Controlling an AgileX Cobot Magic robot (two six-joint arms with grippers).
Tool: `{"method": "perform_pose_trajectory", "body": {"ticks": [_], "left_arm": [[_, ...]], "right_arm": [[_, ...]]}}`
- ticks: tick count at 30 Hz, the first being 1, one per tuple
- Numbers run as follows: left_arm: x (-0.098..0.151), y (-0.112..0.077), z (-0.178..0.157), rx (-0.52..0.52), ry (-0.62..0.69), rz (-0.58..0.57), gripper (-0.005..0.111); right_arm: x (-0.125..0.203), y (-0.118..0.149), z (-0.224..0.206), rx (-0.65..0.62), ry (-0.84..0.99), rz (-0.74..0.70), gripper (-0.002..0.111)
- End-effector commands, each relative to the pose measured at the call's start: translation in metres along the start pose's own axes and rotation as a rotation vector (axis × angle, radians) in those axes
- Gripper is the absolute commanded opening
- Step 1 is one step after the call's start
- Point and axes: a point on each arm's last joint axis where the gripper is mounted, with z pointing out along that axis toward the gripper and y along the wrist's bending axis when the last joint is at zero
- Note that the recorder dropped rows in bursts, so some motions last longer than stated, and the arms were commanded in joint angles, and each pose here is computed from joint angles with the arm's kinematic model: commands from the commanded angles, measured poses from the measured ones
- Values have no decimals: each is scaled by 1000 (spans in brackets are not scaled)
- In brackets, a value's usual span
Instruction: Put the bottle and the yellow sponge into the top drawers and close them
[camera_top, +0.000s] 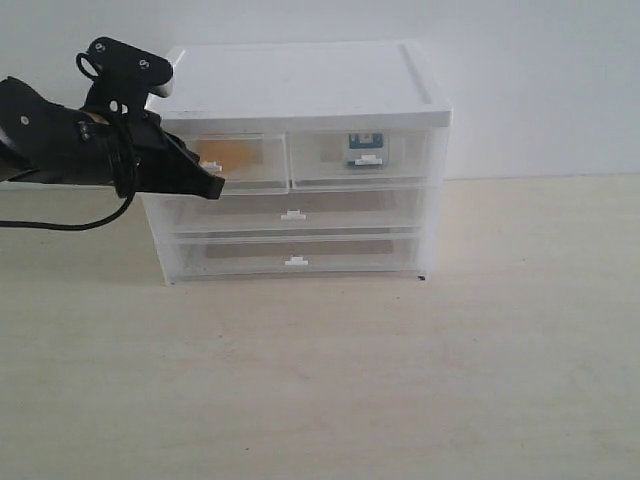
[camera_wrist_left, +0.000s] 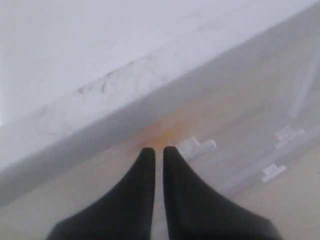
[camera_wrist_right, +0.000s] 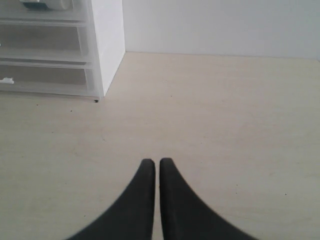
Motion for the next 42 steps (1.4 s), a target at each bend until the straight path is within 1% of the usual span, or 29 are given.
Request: {"method": "perform_pose_trajectory", "body": {"ticks": [1,5,9,14,21,25,27,29,30,33,34,35,37,40,42], "left_arm": [[-10,4,13,-22,-40,-23,4],[-12,4,21,-27,-47,-23,4],[-13,4,20,-23,-45,-23,4],[-16,1,10,28,-2,-22,4],[-25,-6,-22,136,75,-7,4],[-31,-9,-49,193,112,24,4],[-36,-9,-64,200,116,7,4],[-36,-7,-80,178,107,-4,4],[-34,-5,-93,151,103,-10,4],[-23,0,-118,75,104,-22,4],[-20,2,-132,37,86,-46,4],[-18,3,-138,21,78,-62,4],[-11,5,-163,-30,44,-126,4],[-1,5,-189,-63,-8,-166,4],[13,3,-208,-80,-65,-198,4]], "right_arm": [[-1,0,0,2,-15,0,1],[-1,0,0,2,-15,0,1],[-1,0,0,2,-15,0,1],[-1,0,0,2,-15,0,1],[-1,0,0,2,-15,0,1],[-1,0,0,2,-15,0,1],[-1,0,0,2,-15,0,1],[-1,0,0,2,-15,0,1],[-1,0,0,2,-15,0,1],[-1,0,0,2,-15,0,1],[-1,0,0,2,-15,0,1],[-1,0,0,2,-15,0,1],[-1,0,0,2,-15,0,1],[-1,0,0,2,-15,0,1],[-1,0,0,2,-15,0,1]]}}
